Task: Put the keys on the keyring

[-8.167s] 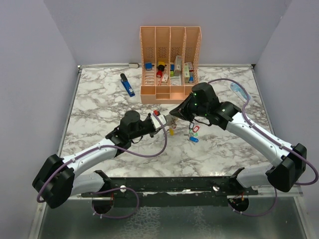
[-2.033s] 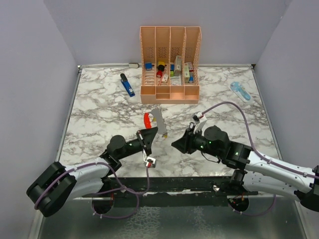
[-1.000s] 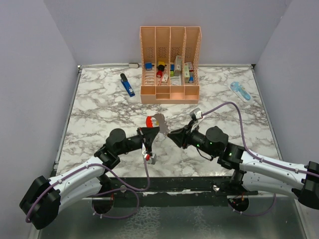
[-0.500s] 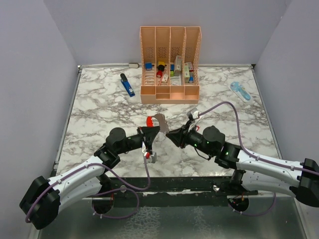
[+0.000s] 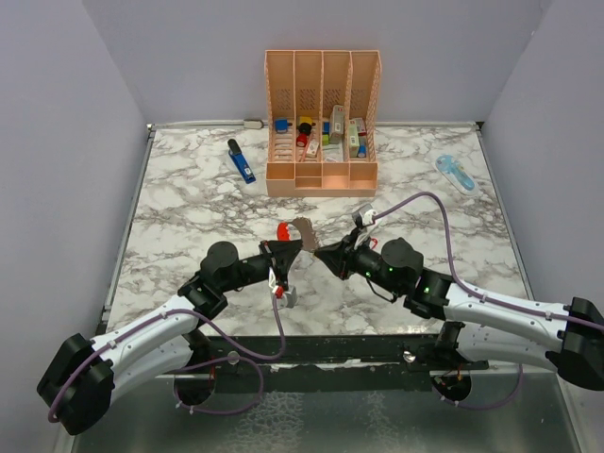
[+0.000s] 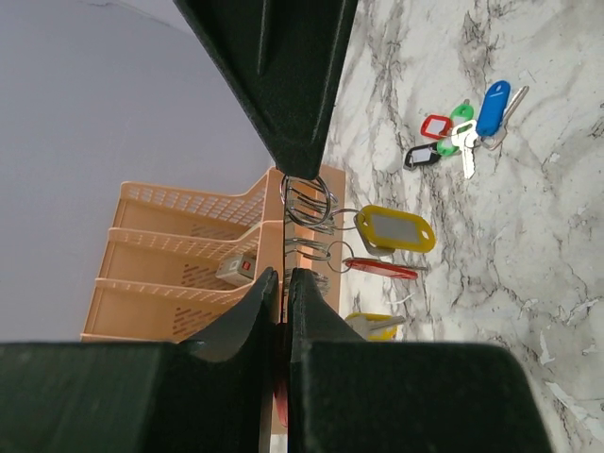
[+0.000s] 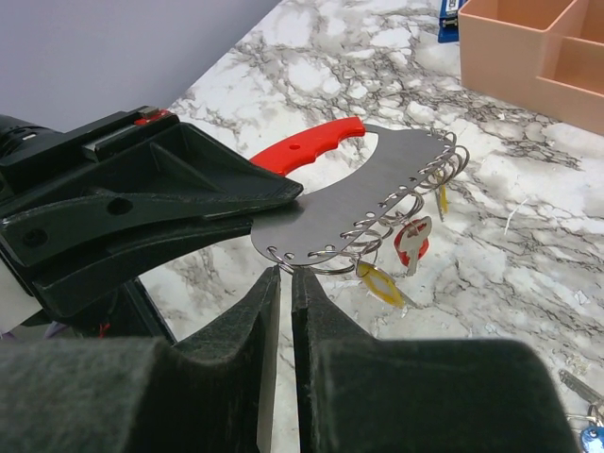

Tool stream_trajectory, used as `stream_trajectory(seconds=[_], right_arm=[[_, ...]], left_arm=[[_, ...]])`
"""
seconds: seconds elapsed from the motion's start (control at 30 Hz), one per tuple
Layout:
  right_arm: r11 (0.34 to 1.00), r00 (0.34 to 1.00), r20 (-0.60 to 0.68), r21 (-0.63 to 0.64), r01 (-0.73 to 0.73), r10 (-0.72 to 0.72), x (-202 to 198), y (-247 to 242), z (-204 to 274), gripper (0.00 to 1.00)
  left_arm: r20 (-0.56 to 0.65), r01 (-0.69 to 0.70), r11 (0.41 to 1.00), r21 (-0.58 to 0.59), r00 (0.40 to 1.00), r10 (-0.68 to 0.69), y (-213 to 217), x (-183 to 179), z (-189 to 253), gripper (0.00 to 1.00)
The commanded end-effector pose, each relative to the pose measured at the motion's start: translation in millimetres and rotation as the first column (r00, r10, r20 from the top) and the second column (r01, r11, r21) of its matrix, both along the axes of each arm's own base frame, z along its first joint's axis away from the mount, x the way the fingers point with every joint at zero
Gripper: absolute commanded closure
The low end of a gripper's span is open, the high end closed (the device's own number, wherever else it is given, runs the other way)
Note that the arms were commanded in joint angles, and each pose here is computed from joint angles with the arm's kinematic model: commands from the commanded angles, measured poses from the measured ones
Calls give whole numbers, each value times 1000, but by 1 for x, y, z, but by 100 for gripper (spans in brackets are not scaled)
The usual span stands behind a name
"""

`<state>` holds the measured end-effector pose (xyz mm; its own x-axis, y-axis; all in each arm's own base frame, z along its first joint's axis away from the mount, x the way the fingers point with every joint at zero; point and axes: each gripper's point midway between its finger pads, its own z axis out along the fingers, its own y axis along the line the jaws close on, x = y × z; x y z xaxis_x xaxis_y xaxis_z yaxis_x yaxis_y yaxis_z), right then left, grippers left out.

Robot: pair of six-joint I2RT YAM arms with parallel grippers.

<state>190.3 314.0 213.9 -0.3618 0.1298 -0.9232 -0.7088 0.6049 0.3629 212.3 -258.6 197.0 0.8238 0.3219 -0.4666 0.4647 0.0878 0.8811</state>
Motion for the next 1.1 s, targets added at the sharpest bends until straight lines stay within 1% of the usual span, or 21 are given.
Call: stream_trajectory(seconds=[0.0,0.3,0.53,0.67,0.93,1.03,1.07], right_arm=[[1000,999,25,14,-22,22,-1,4,1,91],[999,999,26,39,-36,35,-5,4,6,99],[998,999,6,54,-43,42,-11,-2,5,99],[997,999,-1,71,-43,43,-16,-8,7,99],[996,999,-21,86,-33,35,-18,-12,4,99],[997,1000,-30,83,-6,8,-15,-15,1,99],[997,999,-37,79,8,-5,-14,-17,-1,92]], left_arm=[[41,44,996,-73,998,-41,-8,-5,34,100],[5,22,997,-76,1000,-21,-9,0,32,100],[-48,-14,997,-80,999,10,-9,7,27,100],[-77,-14,998,-59,997,9,-9,7,17,100],[-117,2,998,-70,993,-10,-14,5,14,100],[-142,-12,996,-92,990,-1,-14,7,17,100],[-147,-18,995,-99,989,4,-14,8,18,100]])
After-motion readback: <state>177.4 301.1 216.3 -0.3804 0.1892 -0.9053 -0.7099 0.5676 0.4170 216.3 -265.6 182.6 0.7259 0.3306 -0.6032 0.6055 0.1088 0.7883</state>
